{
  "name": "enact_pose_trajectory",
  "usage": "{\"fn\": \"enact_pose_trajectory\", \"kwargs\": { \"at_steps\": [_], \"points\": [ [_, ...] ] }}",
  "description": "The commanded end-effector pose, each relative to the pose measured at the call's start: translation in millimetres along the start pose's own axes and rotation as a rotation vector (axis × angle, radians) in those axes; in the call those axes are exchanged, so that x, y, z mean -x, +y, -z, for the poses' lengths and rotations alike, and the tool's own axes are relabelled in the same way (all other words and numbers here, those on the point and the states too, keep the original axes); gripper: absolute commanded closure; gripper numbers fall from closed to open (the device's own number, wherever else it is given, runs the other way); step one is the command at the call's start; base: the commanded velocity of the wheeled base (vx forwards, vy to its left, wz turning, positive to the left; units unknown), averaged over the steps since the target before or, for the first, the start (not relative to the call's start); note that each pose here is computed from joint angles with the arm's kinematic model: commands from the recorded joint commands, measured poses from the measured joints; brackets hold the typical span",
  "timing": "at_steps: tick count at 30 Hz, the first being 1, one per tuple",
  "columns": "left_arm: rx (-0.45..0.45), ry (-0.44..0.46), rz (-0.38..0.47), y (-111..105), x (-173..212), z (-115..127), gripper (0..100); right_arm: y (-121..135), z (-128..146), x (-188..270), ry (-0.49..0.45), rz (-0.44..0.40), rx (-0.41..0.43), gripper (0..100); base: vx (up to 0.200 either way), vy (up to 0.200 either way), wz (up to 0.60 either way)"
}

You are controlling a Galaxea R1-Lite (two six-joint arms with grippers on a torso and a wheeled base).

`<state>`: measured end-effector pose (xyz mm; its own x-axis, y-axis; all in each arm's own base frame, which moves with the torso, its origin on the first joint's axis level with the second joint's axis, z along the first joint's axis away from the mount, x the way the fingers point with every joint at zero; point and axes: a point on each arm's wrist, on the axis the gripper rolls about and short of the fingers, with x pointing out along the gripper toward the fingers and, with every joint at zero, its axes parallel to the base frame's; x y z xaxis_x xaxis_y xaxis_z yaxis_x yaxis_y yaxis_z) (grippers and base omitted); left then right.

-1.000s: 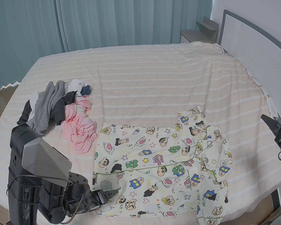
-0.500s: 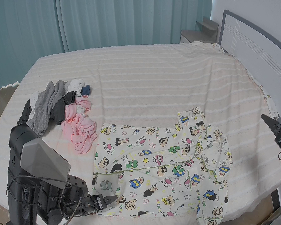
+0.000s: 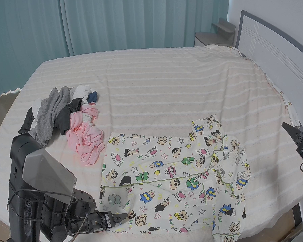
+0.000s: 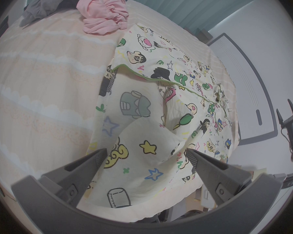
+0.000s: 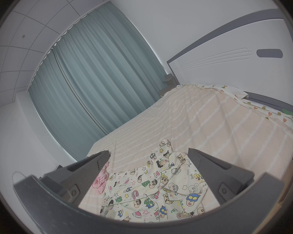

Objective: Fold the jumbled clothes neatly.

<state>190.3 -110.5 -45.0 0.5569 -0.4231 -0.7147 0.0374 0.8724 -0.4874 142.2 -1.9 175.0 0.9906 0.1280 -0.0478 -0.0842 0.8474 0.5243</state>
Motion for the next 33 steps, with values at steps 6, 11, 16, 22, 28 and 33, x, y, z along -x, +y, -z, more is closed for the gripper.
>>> {"fn": "enact_pose_trajectory", "kwargs": {
  "at_steps": [6,11,16,22,28,33],
  "points": [
    [-0.020,-0.009,-0.001,1,-4,0,100,0,0,0,-0.001,-0.001,0.000,0,0.000,0.000,0.00],
    [-0.009,-0.021,-0.028,4,-2,-1,100,0,0,1,-0.001,-0.001,0.000,0,0.000,0.000,0.00],
    [-0.004,-0.062,-0.071,5,-1,-3,100,0,0,0,-0.002,-0.002,0.000,0,0.000,0.000,0.00],
    [0.001,-0.127,-0.105,0,11,-6,100,0,0,0,-0.002,-0.002,0.000,0,0.000,0.000,0.00],
    [0.086,-0.239,-0.164,-5,17,-10,100,0,-1,0,-0.004,-0.001,0.001,0,0.000,0.000,0.00],
    [0.148,-0.284,-0.216,-5,15,-6,100,0,-1,1,-0.007,0.001,0.001,0,0.000,0.000,0.00]
  ]
}}
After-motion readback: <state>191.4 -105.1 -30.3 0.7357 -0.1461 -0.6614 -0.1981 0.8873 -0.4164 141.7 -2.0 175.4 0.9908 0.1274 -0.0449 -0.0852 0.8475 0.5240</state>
